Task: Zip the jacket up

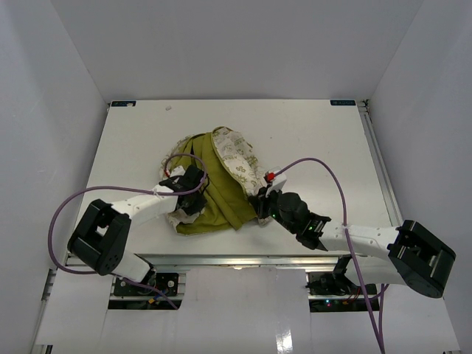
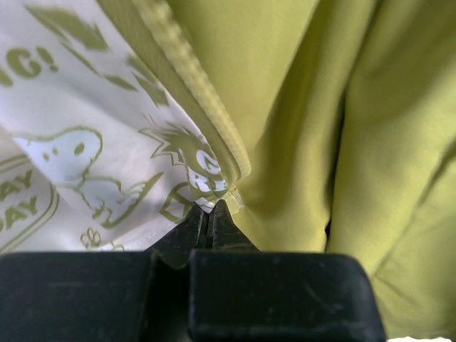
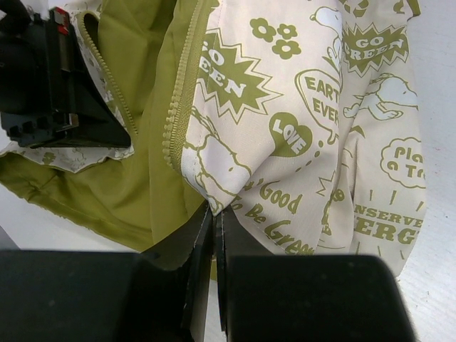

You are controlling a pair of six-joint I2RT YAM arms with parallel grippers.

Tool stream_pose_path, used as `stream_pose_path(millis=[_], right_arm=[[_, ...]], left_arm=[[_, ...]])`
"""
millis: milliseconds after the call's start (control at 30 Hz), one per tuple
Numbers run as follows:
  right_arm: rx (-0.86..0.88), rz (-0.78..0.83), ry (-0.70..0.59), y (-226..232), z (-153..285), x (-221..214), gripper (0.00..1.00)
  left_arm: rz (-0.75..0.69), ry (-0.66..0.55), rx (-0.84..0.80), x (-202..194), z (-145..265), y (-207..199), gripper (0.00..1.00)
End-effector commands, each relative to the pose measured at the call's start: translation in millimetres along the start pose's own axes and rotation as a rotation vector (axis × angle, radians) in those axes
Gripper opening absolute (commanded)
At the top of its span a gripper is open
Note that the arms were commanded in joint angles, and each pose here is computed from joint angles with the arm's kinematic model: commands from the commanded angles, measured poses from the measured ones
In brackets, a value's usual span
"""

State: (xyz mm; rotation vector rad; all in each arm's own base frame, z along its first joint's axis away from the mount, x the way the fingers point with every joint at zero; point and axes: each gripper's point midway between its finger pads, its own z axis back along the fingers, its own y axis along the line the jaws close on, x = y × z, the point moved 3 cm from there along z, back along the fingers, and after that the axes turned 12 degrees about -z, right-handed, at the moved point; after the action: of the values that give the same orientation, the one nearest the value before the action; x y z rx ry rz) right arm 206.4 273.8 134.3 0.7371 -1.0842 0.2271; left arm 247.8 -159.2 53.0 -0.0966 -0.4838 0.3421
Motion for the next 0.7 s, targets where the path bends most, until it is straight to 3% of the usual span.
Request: stream_pose_path(millis=[0,233,433,533,600,633,667], right_arm=[[0.002,0.006,-0.034,3,-2,11,0.08],[0.007,0.011,-0.024,5,-4,10,0.08],[0.005,0.013,-0.024,4,-4,10,0.08],[0.003,0.014,-0.027,4,-4,10,0.08],[0.000,0.014,-0.027,3,-4,10,0.08],[-0.001,0.014,-0.027,3,-4,10,0.08],[-0.001,0.014,-0.028,3,-4,10,0.08]], left_arm=[[-0.038,-0.127,-0.005,21,24,10,0.00],[-0.066,-0.153,-0.025,24,38,16,0.06],[-0.092,-0.137,-0.030,20,35,16,0.00],[-0.113,-0.138,-0.040,21,36,15,0.17],[-0.120,-0.135,-0.049,20,36,14,0.20],[-0.124,-0.133,-0.055,20,36,13,0.16],[-0.132,-0.134,-0.064,20,37,12,0.04]])
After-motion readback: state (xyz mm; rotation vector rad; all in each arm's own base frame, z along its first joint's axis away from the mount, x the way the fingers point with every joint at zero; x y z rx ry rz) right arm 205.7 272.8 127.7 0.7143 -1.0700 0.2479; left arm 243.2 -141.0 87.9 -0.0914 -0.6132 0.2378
